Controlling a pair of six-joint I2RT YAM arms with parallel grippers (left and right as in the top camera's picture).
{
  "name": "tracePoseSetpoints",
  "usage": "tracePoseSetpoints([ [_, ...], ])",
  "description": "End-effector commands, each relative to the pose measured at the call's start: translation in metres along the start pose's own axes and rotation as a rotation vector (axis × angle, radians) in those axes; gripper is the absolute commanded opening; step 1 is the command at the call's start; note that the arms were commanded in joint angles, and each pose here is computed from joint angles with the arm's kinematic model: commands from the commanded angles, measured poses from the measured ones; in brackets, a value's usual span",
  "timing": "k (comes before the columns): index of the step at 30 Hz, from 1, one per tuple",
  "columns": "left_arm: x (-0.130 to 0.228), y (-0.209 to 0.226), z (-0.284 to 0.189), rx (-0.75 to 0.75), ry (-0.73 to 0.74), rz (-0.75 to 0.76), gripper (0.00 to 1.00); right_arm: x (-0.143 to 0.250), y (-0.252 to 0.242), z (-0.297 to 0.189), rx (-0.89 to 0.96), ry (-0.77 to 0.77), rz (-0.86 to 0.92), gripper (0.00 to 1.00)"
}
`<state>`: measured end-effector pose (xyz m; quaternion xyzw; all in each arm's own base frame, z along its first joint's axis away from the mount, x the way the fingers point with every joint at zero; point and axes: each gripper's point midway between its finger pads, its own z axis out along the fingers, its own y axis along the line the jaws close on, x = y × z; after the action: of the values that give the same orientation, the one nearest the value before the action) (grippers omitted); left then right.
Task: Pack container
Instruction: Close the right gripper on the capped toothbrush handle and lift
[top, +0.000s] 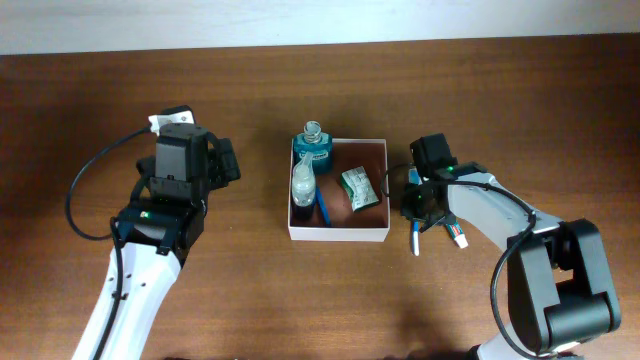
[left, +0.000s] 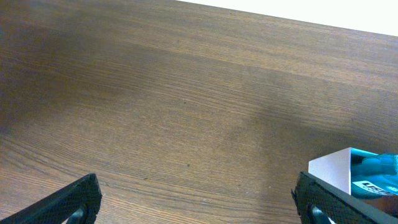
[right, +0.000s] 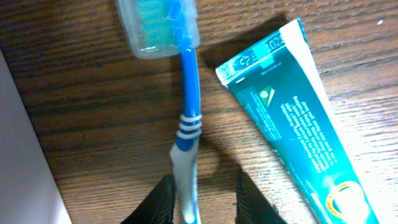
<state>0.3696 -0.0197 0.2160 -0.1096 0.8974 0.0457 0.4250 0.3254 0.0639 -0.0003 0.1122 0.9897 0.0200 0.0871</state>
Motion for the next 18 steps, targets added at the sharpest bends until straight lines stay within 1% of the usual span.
tracePoseSetpoints([
  [1,-0.0037,0.002,-0.0028,-0.005,-0.012,-0.004,0.99,0.0103,-0.007,0.0053,0.035,0.023,0.014,0.25],
  [3,-0.0037,0.002,-0.0028,-0.005,-0.012,-0.004,0.99,0.0105,-0.007,0.0053,0.035,0.023,0.014,0.25],
  [5,-0.0037,0.002,-0.0028,-0.005,-0.012,-0.004,0.99,0.0114,-0.0074,0.0053,0.037,0.027,0.014,0.18],
  [7,-0.0037,0.002,-0.0028,-0.005,-0.012,-0.004,0.99,0.012,-0.0077,0.0052,0.038,0.029,0.014,0.14],
  [13,-0.0037,0.002,-0.0028,-0.005,-0.012,-0.004,1.0,0.0121,-0.0079,0.0052,0.038,0.03,0.014,0.11],
  [15,-0.0037,0.002,-0.0028,-0.005,-0.012,-0.004,0.99,0.012,-0.0078,0.0052,0.038,0.03,0.014,0.04],
  [18,-0.0038,0.0021,-0.0027,-0.005,-0.012,-0.004,0.99,0.0114,-0.0076,0.0049,0.038,0.028,0.014,0.04],
])
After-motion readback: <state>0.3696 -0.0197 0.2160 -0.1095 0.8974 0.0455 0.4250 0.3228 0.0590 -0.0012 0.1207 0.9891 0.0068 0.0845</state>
